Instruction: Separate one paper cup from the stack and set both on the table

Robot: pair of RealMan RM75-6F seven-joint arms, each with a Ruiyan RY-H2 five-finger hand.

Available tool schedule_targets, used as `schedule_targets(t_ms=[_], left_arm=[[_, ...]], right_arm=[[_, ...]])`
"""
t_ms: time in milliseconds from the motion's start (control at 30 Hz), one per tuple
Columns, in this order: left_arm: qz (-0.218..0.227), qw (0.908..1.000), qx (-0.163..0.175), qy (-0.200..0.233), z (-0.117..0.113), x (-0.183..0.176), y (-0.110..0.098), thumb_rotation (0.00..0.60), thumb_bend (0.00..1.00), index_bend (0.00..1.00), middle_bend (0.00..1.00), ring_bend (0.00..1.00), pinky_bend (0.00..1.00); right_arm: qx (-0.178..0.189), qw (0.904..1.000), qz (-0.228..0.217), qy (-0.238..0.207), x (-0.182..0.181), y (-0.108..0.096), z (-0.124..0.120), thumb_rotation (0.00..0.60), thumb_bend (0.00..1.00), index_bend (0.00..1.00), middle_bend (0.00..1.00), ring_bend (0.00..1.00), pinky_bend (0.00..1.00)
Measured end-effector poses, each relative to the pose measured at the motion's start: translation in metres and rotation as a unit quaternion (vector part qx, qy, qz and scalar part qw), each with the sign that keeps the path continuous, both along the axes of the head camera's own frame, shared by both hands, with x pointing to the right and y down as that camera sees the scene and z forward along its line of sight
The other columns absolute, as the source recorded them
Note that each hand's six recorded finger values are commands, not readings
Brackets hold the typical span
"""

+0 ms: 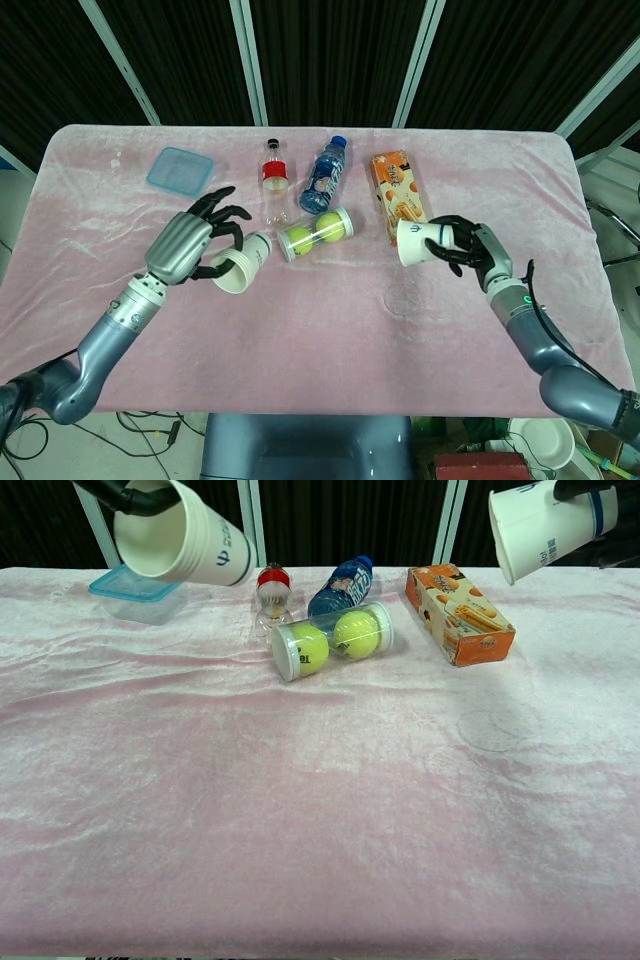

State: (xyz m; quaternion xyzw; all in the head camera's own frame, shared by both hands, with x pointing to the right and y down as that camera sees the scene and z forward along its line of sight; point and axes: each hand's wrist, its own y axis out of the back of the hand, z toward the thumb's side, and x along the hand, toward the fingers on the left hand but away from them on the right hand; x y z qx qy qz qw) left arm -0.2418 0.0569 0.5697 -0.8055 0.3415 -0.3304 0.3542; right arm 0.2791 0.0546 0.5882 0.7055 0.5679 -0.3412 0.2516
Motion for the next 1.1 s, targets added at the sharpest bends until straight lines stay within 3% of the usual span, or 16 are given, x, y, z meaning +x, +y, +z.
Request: schedule_targets(t_ms=[367, 667, 933, 1100], left_arm=[[-0.038, 0.9927, -0.039, -0.108, 0.009, -0.070, 0.023, 0.600, 0.64, 0.82, 0.29, 0.00, 0.10], [-0.056, 0.9836, -0.092, -0.145, 0.031, -0.100, 0.034, 0.600, 0.64, 0.82, 0.29, 0.00, 0.08], [-0.091, 0.9720, -0.164, -0.141, 0.069, -0.117, 0.041, 0.600, 0.64, 0.82, 0.29, 0.00, 0.06], [-0.115, 0.9624, -0.210, -0.128, 0.085, -0.121, 0.040, 0.600, 0.63, 0.82, 0.29, 0.00, 0.05]], right_arm=[[-0.002, 0.9994, -0.031, 0.017, 0.002, 0.003, 0.000, 0.600, 0.77, 0.86, 0.73, 0.86, 0.88], [-0.014, 0.9913, -0.107, 0.075, 0.011, 0.011, 0.004, 0.600, 0.77, 0.86, 0.73, 0.86, 0.88], [0.028, 0.9697, -0.178, 0.164, 0.021, 0.015, 0.006, 0.600, 0.77, 0.87, 0.73, 0.86, 0.88], [0.087, 0.9345, -0.230, 0.258, 0.024, 0.018, 0.008, 0.600, 0.77, 0.87, 0.73, 0.86, 0.88]])
